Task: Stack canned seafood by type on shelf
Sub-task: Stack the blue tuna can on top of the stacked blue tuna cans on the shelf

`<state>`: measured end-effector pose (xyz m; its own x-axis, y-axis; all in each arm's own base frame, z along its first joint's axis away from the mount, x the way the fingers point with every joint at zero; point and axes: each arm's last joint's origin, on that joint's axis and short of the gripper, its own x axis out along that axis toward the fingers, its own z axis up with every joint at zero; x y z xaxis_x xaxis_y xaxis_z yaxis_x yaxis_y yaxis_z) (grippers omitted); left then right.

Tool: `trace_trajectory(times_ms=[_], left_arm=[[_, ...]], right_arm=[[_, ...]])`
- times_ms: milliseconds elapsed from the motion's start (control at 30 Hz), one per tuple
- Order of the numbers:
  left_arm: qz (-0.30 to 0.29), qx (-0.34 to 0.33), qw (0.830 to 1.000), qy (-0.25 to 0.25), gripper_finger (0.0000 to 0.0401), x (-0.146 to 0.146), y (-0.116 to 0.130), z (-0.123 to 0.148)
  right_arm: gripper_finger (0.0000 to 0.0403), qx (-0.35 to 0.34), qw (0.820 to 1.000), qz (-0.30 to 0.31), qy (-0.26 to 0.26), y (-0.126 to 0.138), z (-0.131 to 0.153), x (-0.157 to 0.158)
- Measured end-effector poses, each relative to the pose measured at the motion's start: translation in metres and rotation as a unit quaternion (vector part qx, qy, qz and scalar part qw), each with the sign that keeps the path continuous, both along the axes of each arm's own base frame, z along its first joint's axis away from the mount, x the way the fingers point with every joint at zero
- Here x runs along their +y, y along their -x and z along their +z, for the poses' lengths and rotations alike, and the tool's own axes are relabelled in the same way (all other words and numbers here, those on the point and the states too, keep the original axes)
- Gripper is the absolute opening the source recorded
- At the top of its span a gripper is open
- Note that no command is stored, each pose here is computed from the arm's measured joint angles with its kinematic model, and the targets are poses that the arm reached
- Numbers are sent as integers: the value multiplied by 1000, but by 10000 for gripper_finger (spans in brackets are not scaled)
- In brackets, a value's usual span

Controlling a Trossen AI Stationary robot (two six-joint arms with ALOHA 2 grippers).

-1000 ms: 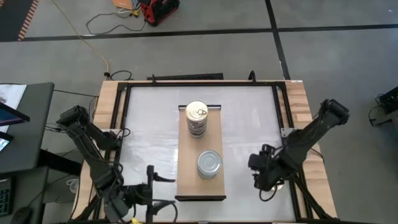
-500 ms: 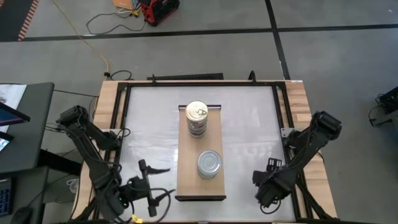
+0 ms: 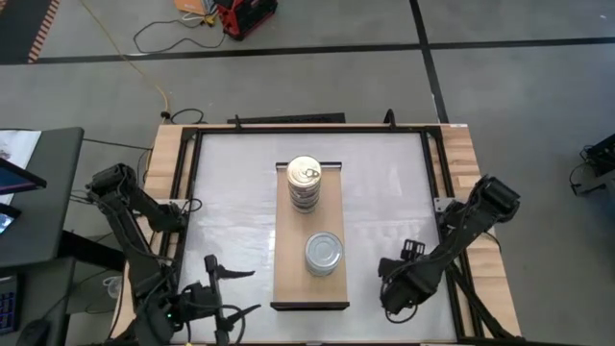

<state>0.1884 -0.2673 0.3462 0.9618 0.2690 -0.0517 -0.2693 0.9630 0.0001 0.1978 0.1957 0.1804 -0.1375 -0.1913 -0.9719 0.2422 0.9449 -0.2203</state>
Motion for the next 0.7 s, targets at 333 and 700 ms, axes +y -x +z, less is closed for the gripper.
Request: trace_trajectory(times_ms=[333,700], left_arm=[[-4,10,1000,18,307,3,-3,-6],[19,28,998,47,307,16,-15,-17]], right_arm=[[301,-18,1000,-6,-22,16,32,-2],[301,0,1000,-5,-10,31,19,8]])
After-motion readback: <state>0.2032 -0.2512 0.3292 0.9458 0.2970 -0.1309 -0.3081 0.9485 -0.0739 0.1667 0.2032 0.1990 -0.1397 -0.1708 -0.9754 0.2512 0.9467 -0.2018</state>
